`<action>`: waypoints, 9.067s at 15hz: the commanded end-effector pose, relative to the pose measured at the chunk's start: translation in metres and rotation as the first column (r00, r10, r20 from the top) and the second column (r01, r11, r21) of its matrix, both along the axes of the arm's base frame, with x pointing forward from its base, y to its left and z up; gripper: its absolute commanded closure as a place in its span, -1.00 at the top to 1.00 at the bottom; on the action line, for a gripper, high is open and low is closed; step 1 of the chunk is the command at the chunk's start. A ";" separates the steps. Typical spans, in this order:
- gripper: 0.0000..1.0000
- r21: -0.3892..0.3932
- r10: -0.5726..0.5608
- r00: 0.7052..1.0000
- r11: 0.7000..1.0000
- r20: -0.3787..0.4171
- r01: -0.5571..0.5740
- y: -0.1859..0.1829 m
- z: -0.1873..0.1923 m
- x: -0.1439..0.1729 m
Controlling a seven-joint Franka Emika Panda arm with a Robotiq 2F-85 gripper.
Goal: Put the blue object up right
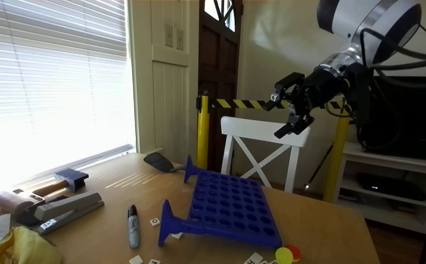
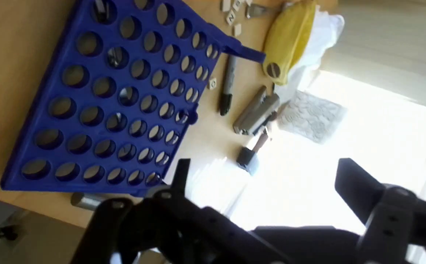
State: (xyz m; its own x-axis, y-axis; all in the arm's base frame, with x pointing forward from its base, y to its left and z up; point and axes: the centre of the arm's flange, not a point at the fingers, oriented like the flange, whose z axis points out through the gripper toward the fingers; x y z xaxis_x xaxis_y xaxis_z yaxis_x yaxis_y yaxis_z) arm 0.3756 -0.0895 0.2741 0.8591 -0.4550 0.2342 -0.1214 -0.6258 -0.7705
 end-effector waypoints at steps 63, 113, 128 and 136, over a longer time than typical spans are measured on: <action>0.41 0.089 -0.455 0.827 0.857 -0.329 0.507 -0.058 -0.191 0.069; -1.00 0.094 -0.324 0.871 0.920 -0.369 0.381 0.015 -0.016 0.016; -0.98 0.056 -0.341 0.827 0.912 -0.447 0.406 0.029 0.067 0.011; -0.98 -0.238 -0.498 0.739 0.867 -0.453 0.438 0.060 0.137 0.004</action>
State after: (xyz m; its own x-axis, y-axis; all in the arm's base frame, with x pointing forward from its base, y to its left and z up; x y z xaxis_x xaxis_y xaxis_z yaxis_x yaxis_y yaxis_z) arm 0.3976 -0.0425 0.3615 0.5820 -0.8092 -0.0804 -0.7159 -0.4630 -0.5226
